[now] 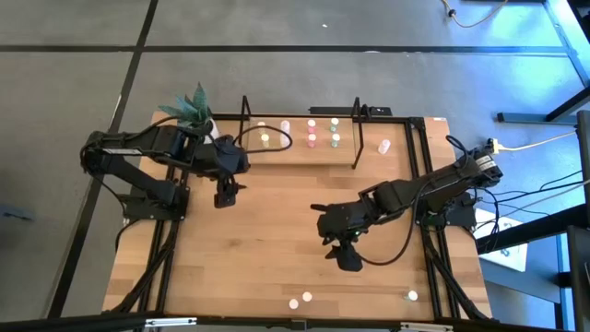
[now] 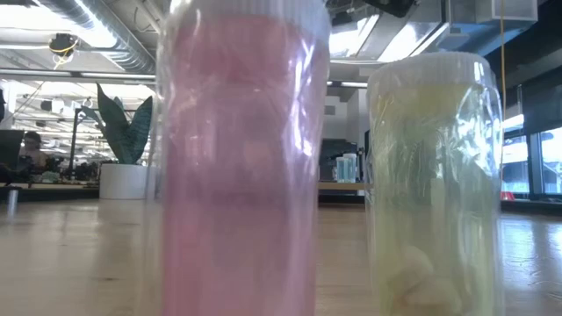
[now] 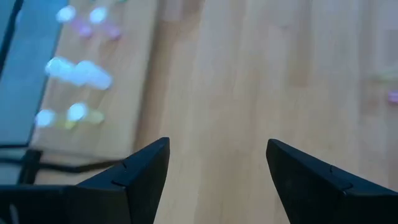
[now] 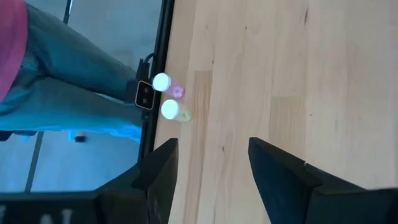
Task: Pick and place medicine bottles onto shelf by color
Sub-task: Put the yellow pill bottle on the shelf aligned with the other yellow pill bottles
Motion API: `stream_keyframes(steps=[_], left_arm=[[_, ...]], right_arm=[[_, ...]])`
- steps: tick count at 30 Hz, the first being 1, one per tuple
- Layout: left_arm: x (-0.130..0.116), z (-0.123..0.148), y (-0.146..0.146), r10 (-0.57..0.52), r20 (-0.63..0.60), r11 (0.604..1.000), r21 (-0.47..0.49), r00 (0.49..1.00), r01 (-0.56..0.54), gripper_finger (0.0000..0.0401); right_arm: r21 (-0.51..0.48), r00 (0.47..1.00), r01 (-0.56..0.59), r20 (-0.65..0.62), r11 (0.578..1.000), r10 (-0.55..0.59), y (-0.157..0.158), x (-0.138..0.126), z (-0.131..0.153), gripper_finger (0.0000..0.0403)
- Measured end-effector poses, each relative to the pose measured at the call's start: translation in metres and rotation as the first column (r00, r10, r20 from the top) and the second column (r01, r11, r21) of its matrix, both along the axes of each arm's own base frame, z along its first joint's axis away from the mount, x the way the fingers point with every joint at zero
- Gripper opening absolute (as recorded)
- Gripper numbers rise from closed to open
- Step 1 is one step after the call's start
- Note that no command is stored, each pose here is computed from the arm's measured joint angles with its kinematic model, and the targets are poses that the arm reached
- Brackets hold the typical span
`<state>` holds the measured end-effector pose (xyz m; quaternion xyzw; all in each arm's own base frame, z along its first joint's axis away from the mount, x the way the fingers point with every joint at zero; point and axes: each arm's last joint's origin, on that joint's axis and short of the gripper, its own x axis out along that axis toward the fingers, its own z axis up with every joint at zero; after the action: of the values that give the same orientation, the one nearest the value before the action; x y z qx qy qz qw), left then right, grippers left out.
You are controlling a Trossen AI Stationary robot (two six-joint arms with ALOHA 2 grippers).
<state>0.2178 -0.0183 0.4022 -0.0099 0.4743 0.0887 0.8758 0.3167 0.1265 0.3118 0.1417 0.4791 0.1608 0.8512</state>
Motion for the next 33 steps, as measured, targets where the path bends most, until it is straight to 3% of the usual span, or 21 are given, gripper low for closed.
stream_keyframes(steps=[7,19,24,33], left_arm=[[0.0,0.002,-0.025,-0.143,0.037,0.987,-0.074,0.989,0.145,0.0262],[-0.008,0.003,-0.057,-0.23,0.056,0.966,-0.109,0.972,0.235,0.0262],[-0.011,0.003,-0.068,-0.286,0.063,0.952,-0.096,0.956,0.291,0.0262],[-0.014,0.003,-0.073,-0.283,0.065,0.958,-0.024,0.957,0.285,0.0262]], right_arm=[[-0.01,1.0,-0.015,-0.005,1.0,0.015,0.001,-0.001,-0.001,0.0197],[-0.161,0.949,-0.311,0.004,0.937,0.316,0.017,-0.017,-0.005,0.0197],[-0.206,0.952,-0.296,0.016,0.933,0.306,0.021,-0.018,-0.005,0.0197],[-0.24,0.951,-0.284,0.053,0.928,0.304,0.03,-0.02,-0.003,0.0197]])
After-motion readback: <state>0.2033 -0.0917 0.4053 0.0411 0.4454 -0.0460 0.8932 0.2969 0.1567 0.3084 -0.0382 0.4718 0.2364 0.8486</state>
